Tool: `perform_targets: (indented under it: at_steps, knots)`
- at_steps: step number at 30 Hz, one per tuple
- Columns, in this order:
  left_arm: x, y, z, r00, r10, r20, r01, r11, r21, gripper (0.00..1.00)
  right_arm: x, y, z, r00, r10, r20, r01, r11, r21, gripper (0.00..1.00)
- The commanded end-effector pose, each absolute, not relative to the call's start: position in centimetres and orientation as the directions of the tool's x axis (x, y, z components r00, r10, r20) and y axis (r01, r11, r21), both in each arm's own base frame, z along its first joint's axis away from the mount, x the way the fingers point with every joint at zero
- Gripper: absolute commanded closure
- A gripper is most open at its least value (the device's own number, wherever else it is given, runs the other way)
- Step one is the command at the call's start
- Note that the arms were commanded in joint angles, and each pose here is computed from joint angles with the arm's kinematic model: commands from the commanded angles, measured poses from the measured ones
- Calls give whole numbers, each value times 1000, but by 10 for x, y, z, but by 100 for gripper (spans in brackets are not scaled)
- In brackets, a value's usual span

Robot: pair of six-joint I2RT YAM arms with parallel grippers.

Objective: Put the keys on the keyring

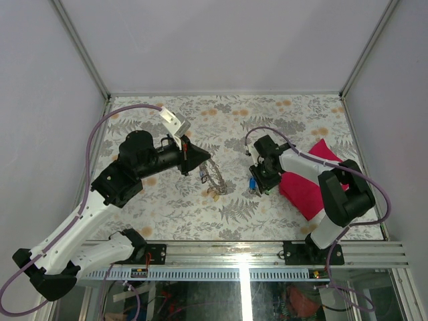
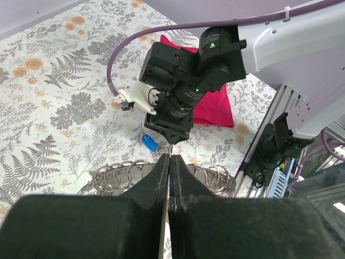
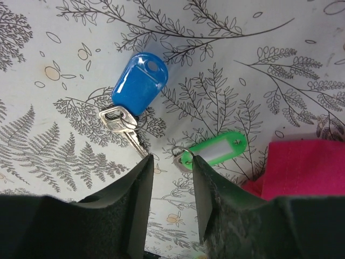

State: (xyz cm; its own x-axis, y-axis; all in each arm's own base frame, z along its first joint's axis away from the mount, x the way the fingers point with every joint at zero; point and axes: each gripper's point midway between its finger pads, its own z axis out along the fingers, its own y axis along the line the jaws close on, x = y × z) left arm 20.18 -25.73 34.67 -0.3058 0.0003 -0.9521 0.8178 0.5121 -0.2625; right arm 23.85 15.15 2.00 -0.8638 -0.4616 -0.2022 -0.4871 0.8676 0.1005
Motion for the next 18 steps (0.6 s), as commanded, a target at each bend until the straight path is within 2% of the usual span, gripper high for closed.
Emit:
perform_targets:
  at_steps: [1,11,15,18]
  knots:
    - [199,-260,377,-226,-44,-973,849,481,-219,100,239,156,20,-855,-488,-177,-511,850,124,63]
    - [200,-260,377,-226,-46,-973,849,480,-220,100,238,159,21,-857,-483,-180,-509,849,143,83]
    - [200,-260,377,-227,-46,-973,849,479,-221,100,241,173,27,-867,-441,-232,-486,851,200,88]
    - [201,-261,375,-233,-44,-972,848,481,-225,100,252,185,44,-866,-385,-319,-466,853,234,89]
